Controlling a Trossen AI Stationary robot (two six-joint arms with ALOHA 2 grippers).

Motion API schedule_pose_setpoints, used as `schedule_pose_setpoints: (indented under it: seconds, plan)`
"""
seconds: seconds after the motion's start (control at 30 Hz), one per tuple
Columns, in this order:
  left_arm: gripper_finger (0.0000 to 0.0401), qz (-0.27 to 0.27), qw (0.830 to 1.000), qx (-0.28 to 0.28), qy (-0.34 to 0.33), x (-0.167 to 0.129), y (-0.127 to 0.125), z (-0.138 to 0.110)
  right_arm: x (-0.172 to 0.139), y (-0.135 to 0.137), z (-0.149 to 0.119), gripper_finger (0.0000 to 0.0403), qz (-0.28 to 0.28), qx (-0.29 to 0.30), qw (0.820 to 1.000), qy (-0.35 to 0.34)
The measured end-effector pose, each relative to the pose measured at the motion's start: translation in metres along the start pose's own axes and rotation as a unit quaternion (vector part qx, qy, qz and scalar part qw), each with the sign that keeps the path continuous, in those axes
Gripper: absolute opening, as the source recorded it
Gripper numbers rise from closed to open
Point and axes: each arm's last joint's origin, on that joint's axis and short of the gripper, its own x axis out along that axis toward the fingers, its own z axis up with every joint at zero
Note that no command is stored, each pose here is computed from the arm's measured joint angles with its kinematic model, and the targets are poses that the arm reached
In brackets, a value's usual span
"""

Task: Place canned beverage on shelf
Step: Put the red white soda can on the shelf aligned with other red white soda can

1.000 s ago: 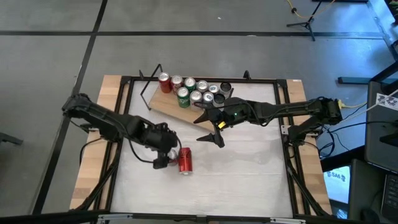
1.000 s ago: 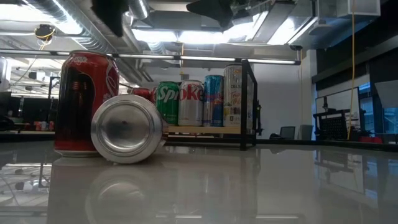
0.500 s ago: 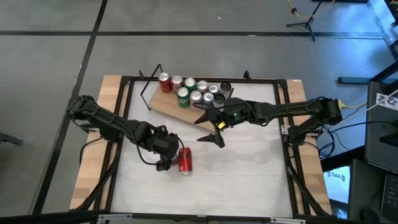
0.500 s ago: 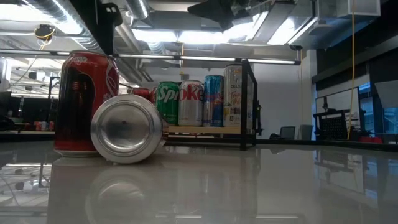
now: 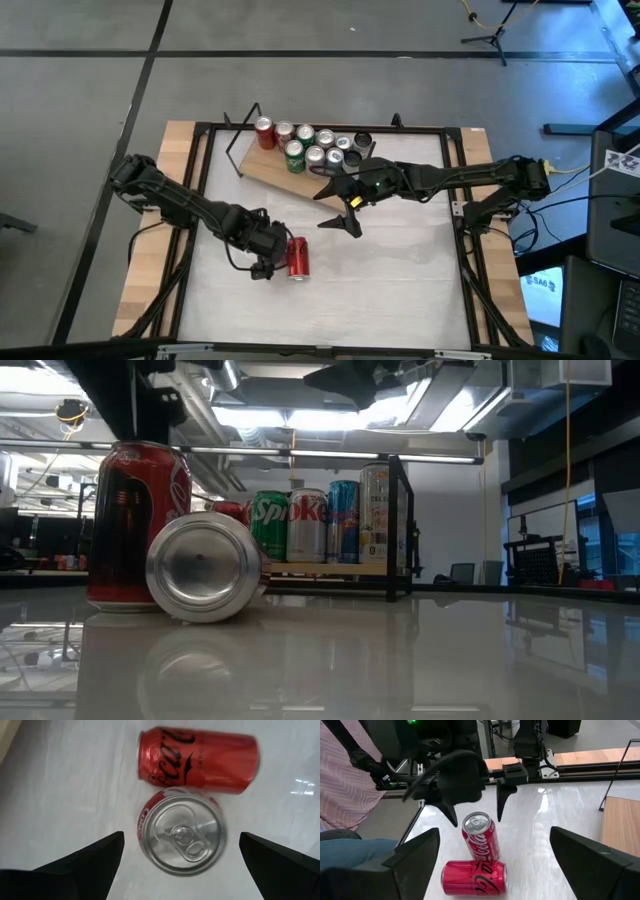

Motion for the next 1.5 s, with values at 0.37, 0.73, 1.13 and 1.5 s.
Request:
schedule_pose_setpoints:
  seconds: [0.37,0.73,1.13,1.5]
  plan:
    - [0.0385,0.015,1.0,0.004,0.019,0.017,0.005,-0.011,0.0,0.0,0.0,0.0372,0.0,0.0,1.0,0.0]
    - [0.0385,0.003,1.0,0.0,0.0,0.017,0.002,-0.007,0.0,0.0,0.0,0.0372,0.0,0.0,1.0,0.0]
    - [0.0384,0.008,0.999,-0.036,-0.02,0.017,0.002,-0.004,0.0,0.0,0.0,0.0372,0.0,0.0,1.0,0.0]
    - [0.0301,0.0,0.999,-0.037,-0.015,0.017,0.001,-0.005,0.0,0.0,0.0,0.0372,0.0,0.0,1.0,0.0]
